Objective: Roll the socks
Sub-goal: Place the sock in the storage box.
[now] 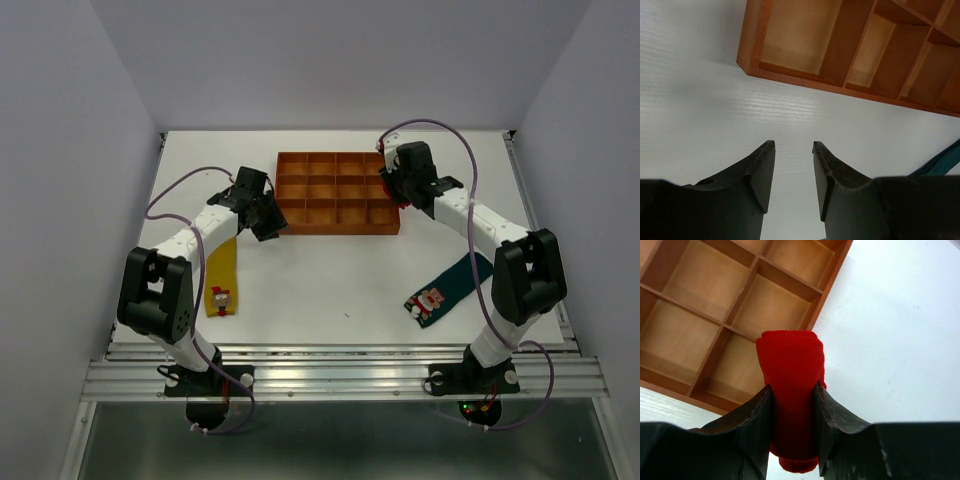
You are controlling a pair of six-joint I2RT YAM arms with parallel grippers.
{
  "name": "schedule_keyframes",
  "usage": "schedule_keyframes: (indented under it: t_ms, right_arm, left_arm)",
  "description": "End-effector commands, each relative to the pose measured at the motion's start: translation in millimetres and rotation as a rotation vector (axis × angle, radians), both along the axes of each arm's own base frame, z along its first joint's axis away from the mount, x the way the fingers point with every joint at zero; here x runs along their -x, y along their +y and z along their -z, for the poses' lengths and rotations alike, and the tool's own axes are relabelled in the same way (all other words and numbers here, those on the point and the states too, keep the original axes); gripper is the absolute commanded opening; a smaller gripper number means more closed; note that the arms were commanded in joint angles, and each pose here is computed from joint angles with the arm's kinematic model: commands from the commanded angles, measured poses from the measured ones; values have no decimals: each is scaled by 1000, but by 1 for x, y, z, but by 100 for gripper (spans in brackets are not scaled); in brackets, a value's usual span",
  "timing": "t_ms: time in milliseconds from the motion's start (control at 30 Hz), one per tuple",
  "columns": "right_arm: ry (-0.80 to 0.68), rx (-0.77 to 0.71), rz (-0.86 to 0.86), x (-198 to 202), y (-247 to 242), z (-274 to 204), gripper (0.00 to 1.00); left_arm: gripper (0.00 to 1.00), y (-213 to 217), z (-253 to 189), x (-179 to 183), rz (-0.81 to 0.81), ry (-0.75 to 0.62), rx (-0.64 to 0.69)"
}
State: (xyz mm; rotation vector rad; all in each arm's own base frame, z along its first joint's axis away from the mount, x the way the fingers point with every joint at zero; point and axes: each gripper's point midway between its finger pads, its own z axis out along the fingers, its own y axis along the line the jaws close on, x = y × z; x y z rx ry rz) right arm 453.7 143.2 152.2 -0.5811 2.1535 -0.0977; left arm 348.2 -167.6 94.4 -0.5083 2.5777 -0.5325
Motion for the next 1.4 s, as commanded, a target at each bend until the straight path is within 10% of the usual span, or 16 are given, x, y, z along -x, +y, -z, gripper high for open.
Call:
schedule_keyframes:
  t_ms: [0,1367]
  right_arm:
    - [-118,67,30,-23,-11,-35,1]
    - [121,-166,-85,5,37,92,1]
  left_arm:
    - [47,0,-17,-16,0,-53,-1]
    - [46,6,-4,-19,-7,-22,-24]
